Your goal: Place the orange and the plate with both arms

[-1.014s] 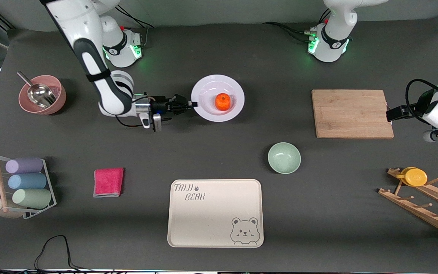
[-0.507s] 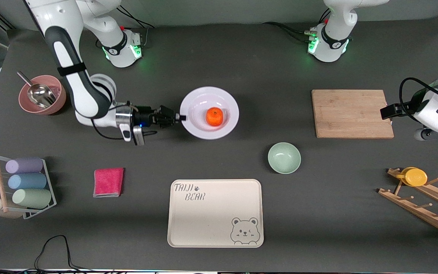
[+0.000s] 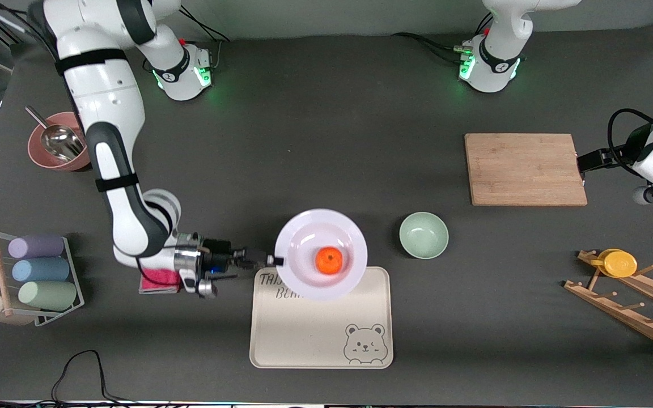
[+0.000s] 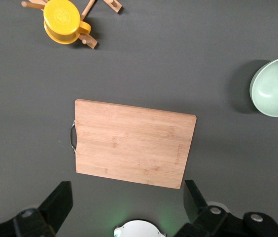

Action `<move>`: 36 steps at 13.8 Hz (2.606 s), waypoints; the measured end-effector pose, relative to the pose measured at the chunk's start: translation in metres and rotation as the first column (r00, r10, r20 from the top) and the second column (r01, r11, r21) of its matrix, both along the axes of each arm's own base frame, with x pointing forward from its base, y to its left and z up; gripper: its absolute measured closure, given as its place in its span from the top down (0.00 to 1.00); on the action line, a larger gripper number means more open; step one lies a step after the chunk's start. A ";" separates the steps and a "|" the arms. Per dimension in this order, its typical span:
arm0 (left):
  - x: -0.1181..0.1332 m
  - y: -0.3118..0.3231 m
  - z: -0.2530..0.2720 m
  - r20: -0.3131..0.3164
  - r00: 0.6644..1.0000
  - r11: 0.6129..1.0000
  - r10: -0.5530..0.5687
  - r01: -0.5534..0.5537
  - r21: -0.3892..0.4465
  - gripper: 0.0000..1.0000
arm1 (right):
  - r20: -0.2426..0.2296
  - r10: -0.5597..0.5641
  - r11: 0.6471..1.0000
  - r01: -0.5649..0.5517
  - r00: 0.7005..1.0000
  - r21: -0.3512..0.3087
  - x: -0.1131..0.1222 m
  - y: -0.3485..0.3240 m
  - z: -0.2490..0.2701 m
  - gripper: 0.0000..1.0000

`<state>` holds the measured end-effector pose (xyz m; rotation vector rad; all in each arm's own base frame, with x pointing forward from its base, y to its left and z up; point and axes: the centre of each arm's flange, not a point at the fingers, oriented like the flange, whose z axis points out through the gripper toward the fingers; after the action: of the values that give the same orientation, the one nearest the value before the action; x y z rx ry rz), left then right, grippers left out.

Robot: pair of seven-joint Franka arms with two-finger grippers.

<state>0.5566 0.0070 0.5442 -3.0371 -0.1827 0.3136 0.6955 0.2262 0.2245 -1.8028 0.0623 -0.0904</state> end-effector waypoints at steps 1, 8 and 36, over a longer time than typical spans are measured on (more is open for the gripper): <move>0.000 0.000 0.000 -0.001 1.000 1.000 0.000 0.000 0.000 1.00 | 0.009 -0.010 1.000 0.010 1.000 0.008 0.020 0.001 0.001 0.04; 0.003 0.001 -0.006 -0.008 1.000 1.000 0.001 -0.001 0.000 1.00 | 0.064 -0.056 0.998 0.057 0.996 -0.014 0.073 -0.013 -0.029 0.04; 0.000 -0.020 0.019 0.031 0.999 0.999 -0.035 0.035 -0.002 1.00 | -0.094 0.207 0.709 -0.215 0.974 -0.671 0.055 -0.078 0.075 1.00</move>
<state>0.5562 -0.0128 0.5630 -3.0456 -0.1303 0.2644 0.7504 0.1481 0.2990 -2.5405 -0.1999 0.0776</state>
